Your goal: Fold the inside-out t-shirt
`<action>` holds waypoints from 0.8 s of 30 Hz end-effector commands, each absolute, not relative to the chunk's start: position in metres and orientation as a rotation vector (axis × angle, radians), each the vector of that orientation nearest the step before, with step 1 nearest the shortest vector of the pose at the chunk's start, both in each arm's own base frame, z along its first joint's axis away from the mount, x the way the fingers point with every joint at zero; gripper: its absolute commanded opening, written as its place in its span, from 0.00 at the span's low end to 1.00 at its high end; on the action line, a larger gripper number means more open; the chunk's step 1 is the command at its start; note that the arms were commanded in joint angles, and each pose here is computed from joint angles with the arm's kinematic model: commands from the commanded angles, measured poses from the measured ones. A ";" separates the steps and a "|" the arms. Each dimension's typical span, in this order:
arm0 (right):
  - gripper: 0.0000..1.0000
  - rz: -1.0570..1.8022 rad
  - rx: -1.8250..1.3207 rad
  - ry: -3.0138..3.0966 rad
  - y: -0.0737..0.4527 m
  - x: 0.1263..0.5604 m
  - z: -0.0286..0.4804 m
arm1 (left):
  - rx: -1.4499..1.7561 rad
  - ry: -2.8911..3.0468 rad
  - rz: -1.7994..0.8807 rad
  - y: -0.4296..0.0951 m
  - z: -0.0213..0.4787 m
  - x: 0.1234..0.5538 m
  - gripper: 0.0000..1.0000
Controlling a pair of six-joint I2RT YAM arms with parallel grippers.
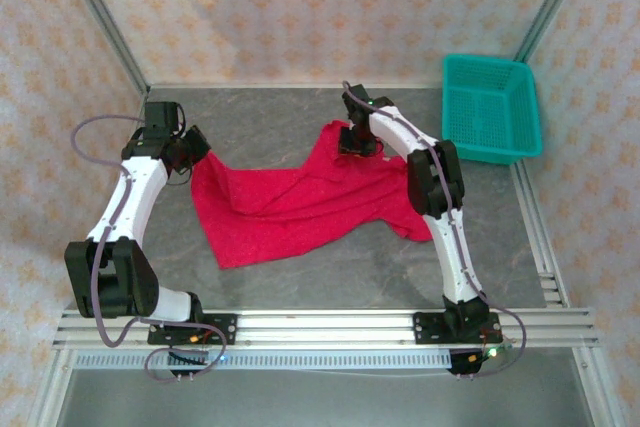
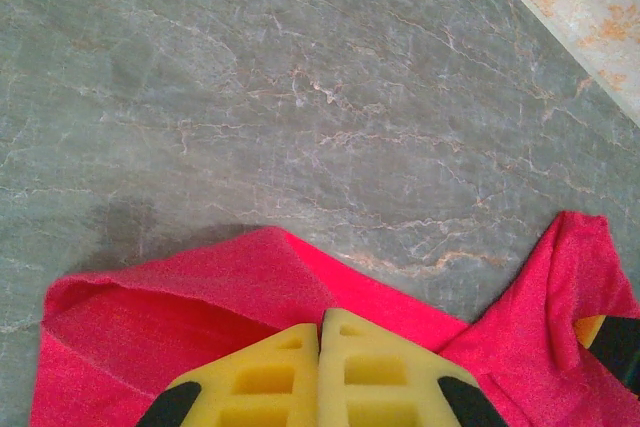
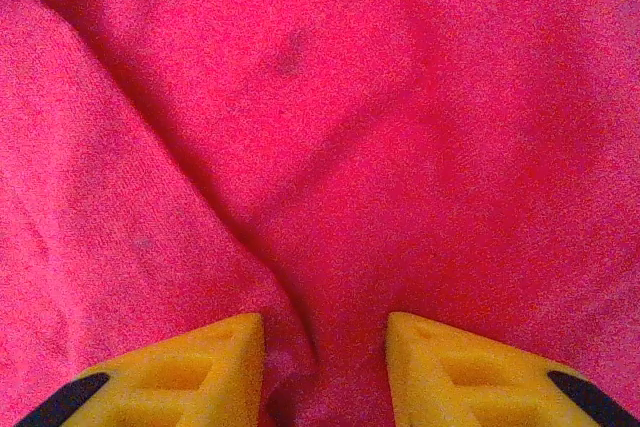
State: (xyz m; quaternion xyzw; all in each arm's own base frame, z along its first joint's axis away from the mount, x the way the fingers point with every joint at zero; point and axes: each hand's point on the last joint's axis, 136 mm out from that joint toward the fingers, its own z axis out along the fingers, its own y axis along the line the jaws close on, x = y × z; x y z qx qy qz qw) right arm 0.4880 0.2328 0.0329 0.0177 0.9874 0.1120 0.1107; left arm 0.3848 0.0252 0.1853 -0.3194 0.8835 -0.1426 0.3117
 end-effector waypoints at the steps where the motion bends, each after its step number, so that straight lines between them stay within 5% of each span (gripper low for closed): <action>1: 0.37 0.260 0.070 2.875 0.224 0.480 0.064 | -0.801 2.340 -0.367 0.022 0.188 0.382 0.00; 24: 0.34 0.329 0.029 2.905 0.243 0.482 0.046 | -0.801 2.344 -0.369 0.022 0.187 0.381 0.00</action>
